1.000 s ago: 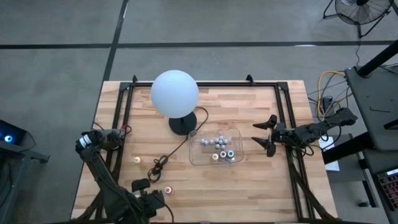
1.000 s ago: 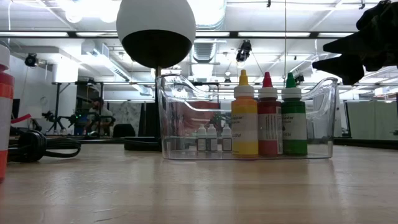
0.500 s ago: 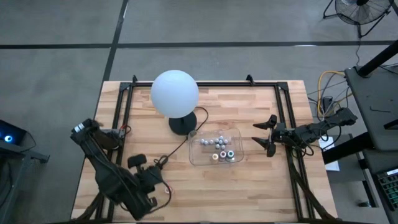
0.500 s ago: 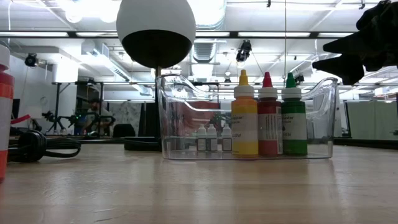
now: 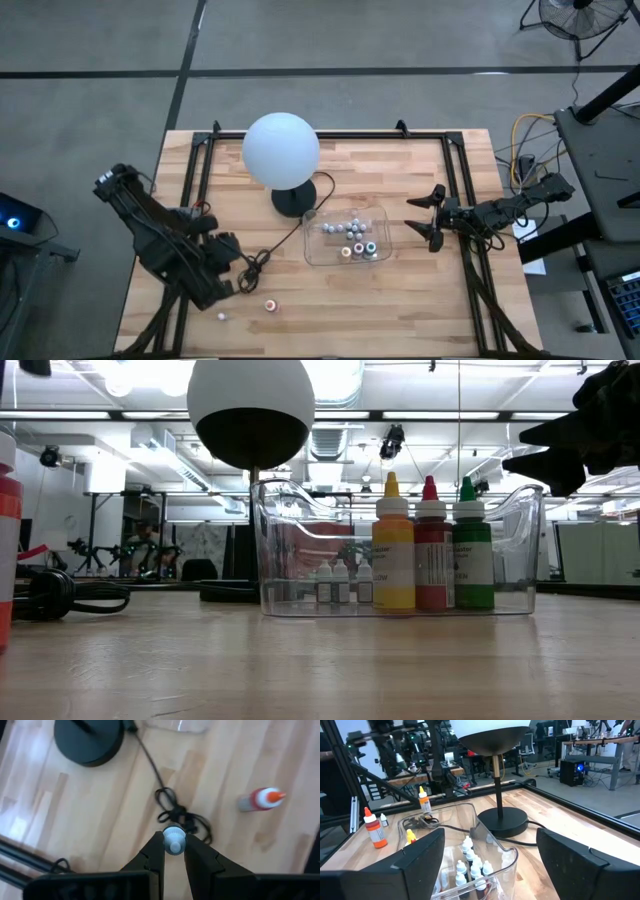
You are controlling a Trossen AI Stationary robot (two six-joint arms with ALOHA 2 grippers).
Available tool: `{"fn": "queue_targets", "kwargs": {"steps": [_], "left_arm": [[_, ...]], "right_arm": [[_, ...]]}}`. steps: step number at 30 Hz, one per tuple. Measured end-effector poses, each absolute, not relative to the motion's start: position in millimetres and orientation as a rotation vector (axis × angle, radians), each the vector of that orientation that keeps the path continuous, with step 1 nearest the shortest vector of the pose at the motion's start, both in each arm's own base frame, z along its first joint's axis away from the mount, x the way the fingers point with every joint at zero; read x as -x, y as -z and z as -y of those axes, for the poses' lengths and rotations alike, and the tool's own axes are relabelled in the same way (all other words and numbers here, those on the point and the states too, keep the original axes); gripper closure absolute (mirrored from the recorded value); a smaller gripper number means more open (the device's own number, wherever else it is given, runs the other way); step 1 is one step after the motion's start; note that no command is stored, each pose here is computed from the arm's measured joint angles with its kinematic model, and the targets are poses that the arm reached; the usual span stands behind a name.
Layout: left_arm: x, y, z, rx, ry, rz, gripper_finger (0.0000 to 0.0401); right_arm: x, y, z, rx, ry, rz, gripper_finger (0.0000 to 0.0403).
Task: Pick & Place food coloring
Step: Put the small green food coloring bottle into the transparent bin
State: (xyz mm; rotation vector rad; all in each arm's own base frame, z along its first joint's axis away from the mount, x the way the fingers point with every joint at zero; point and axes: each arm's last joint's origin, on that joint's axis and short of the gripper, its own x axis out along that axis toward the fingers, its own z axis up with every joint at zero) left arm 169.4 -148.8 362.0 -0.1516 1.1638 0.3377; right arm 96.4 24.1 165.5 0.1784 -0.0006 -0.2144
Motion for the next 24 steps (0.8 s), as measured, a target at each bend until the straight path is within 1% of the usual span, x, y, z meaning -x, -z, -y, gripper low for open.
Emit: {"fn": "queue_targets", "kwargs": {"steps": [6, 11, 18, 24], "left_arm": [[-157, -345, 134, 0.146, -0.352, -1.170, 0.0369], [-162, -339, 137, 0.192, -0.334, -1.138, 0.0369], [-196, -334, 145, 0.267, -0.359, -1.093, 0.0369], [-240, -334, 146, 0.294, -0.412, -1.077, 0.0369]], "right_arm": [[-96, -166, -24, -0.178, 0.214, 0.001, 0.0092], [-96, -165, -24, -0.178, 0.214, 0.001, 0.0098], [-96, -165, -24, -0.178, 0.214, 0.001, 0.0098], [-96, -165, -24, -0.178, 0.214, 0.001, 0.0092]]}}
